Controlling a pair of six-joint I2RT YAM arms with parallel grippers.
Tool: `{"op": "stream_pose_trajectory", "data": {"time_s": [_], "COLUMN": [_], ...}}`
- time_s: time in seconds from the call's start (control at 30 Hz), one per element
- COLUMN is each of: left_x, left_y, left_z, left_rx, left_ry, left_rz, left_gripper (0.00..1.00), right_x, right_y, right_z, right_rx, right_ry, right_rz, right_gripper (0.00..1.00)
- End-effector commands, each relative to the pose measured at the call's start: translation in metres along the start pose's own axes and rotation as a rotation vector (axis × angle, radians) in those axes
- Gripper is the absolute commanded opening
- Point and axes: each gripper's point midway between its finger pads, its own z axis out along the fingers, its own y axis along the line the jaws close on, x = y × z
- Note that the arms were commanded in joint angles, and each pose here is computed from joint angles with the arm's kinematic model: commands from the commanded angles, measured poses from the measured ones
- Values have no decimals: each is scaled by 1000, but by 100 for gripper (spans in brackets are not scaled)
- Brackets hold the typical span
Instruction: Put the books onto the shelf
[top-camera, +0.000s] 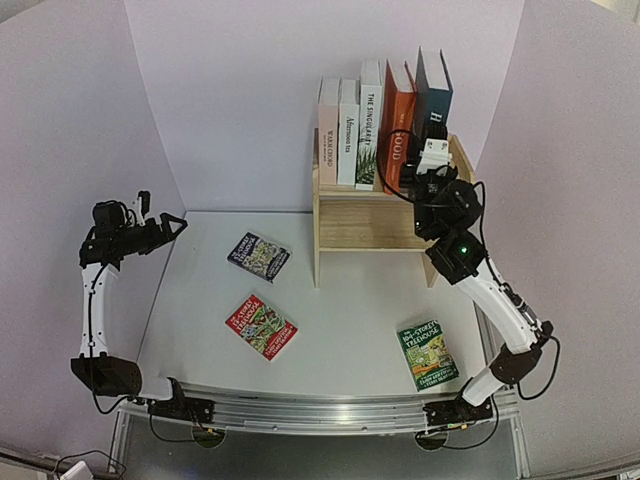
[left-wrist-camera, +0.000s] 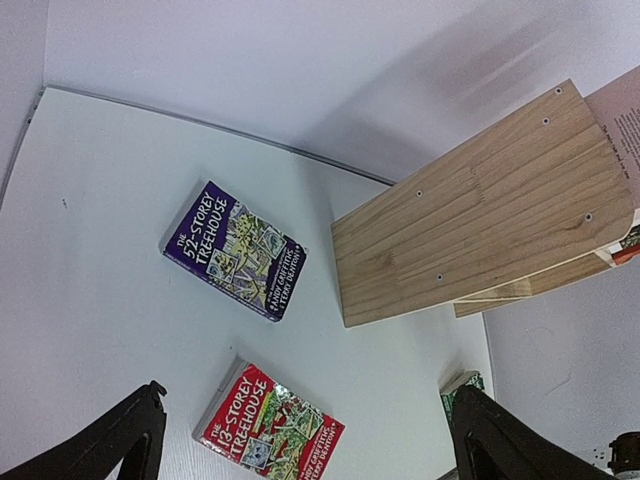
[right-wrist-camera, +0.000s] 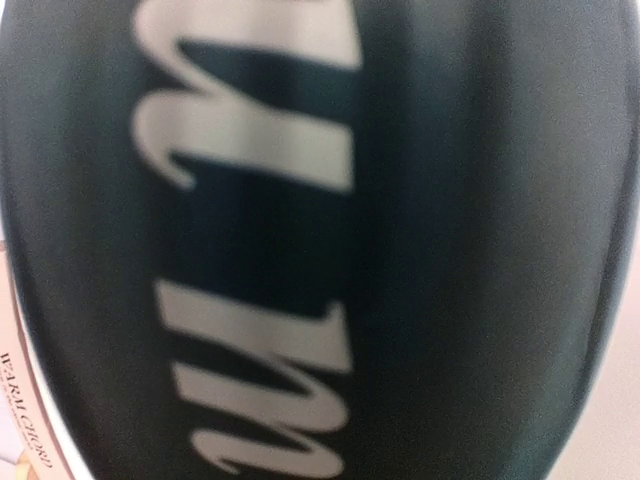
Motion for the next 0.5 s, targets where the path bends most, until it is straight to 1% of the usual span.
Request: {"op": "stream_pose_trajectory", "data": {"time_s": [0.0,0.1,0.23,0.47], "left_x": [-6,-7,-5,-4], "left_y": [-13,-14,-13,-12], "left_z": [-8,-9,-8,-9], "left_rx": [30,32,29,24], "left_ry": [-36,-39,-34,-35], "left_rz": [47,48,45,50], "left_gripper": [100,100,100,100], "right_x": [-15,4,22,39], "right_y": [-3,-2,-6,19], "right_z": [0,7,16,38], "right_rx": [-62,-70,-102,-130], "right_ry": [-45,-6,15,49], "right_rz": [114,119,198,171], "right_gripper": [10,11,11,11]}}
